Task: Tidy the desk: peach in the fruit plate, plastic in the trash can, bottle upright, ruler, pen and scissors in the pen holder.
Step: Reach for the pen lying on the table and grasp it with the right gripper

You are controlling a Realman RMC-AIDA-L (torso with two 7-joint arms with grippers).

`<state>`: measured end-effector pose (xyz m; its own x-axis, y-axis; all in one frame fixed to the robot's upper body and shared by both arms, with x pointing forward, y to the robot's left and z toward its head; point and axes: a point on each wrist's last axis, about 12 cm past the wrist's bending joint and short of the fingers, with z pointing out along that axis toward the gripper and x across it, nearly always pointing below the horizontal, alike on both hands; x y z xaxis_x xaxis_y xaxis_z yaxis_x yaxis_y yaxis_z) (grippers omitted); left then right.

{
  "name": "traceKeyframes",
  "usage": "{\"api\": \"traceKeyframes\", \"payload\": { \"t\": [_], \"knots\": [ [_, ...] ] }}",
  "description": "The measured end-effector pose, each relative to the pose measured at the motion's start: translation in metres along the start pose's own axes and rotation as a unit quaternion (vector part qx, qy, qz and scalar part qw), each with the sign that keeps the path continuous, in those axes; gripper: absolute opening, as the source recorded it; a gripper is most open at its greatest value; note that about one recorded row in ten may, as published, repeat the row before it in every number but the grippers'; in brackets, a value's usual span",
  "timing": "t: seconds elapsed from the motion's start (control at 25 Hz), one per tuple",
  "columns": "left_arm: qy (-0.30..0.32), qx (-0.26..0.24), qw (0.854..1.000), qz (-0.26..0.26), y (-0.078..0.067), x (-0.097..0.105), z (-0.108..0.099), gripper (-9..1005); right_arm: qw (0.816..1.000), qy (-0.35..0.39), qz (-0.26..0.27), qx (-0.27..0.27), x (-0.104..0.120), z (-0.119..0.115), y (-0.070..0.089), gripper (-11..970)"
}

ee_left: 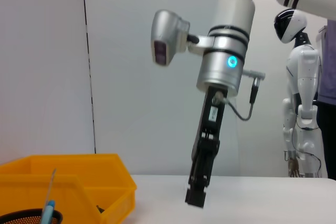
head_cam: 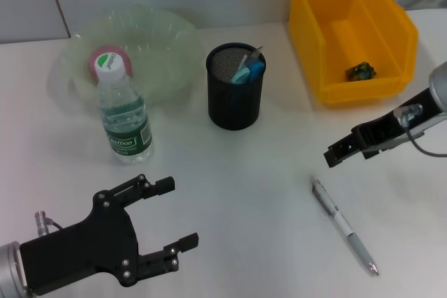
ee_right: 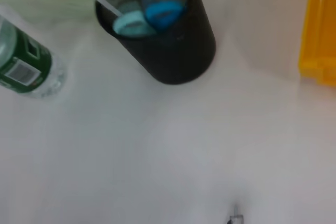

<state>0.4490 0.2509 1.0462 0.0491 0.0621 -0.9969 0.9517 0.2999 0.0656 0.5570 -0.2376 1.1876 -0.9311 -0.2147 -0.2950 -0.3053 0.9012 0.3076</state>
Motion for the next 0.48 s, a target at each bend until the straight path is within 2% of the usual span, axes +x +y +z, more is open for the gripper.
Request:
{"api": "traceKeyframes", "payload": {
  "t": [0.48],
  "knots": [
    [0.001,0.0,1.0,0.005,0.001,0.0,0.0,795,0.999,0.04,0.003,0.012,-0.014,0.022,-0.001,723]
  ]
}}
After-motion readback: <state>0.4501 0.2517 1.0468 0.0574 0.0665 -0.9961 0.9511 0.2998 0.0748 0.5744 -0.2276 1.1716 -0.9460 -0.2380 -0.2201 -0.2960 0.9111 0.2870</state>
